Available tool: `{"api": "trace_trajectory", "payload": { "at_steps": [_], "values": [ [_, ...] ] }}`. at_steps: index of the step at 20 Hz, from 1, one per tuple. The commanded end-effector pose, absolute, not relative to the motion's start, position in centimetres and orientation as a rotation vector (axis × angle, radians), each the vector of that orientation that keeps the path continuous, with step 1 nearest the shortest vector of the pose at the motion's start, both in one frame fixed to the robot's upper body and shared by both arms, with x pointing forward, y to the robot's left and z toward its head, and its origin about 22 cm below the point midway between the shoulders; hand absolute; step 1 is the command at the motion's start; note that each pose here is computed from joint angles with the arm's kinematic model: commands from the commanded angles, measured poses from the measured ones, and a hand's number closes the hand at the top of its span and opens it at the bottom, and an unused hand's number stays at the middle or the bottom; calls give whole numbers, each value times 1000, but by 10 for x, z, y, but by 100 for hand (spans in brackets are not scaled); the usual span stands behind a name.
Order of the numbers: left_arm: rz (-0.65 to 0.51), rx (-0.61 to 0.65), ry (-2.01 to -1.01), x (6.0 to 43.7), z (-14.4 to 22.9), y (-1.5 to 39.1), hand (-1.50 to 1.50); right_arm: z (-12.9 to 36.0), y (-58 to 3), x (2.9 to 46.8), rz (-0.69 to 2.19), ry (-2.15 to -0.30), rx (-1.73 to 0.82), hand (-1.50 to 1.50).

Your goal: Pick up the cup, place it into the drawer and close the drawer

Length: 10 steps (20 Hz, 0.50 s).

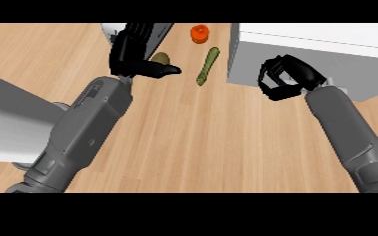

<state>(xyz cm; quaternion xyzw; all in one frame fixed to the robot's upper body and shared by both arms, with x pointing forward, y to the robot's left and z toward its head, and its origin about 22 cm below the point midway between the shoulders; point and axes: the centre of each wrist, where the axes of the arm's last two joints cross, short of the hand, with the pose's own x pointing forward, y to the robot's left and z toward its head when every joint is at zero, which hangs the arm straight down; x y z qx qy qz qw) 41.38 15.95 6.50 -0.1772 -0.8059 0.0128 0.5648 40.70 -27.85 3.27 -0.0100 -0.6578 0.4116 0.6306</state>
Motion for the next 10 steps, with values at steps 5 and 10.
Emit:
{"api": "trace_trajectory", "payload": {
  "at_steps": [5, 10],
  "values": [
    [19, -469, -1882, 411, 63, 164, -150, 124, -309, 438, 815, -1637, -268, 150],
    [19, -472, -1879, 409, 61, 166, -150, 133, -322, 435, 816, -1622, -264, 150]
  ]
}}
